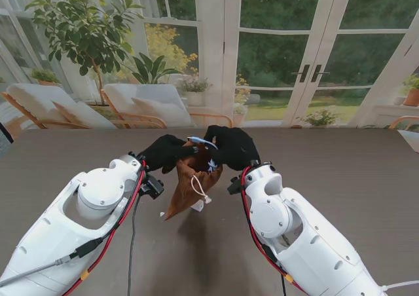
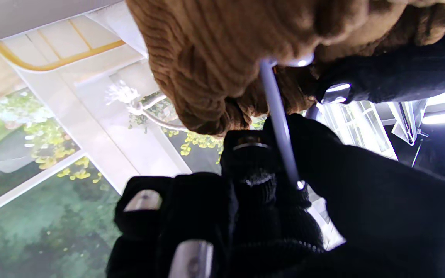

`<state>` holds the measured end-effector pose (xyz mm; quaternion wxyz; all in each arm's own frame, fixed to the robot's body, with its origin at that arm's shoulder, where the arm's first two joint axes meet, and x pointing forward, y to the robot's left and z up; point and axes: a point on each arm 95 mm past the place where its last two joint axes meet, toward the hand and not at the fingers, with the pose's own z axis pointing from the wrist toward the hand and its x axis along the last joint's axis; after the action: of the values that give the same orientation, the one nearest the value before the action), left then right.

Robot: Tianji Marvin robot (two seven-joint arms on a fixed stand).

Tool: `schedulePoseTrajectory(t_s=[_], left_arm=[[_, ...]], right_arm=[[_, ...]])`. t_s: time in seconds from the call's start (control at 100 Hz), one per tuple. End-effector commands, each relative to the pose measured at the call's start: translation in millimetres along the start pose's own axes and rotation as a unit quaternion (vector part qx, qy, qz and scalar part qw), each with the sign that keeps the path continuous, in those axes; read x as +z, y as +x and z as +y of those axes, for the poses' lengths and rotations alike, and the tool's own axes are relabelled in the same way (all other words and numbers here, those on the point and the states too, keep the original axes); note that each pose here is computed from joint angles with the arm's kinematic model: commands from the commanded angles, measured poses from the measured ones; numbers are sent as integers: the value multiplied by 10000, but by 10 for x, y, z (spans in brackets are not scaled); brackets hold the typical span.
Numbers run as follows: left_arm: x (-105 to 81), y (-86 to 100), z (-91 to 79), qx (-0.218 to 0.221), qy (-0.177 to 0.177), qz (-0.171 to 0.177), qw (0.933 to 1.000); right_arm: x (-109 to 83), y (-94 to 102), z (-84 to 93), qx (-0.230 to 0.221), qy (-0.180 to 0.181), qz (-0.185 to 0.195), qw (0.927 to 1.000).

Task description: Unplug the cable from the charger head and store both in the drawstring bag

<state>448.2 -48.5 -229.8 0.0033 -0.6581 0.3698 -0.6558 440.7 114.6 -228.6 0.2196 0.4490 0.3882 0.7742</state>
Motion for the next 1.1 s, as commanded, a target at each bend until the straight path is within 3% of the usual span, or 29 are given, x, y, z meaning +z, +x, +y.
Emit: schedulePoseTrajectory(t_s=[0.0,1.09], left_arm=[[-18,11,27,-13,-127,17,9999],[-142,-31,39,-33,-101,-130,9999]], right_arm=[[-6,2,-8,4,84,43,10000],[-39,-104,41,64,454,665,9967]])
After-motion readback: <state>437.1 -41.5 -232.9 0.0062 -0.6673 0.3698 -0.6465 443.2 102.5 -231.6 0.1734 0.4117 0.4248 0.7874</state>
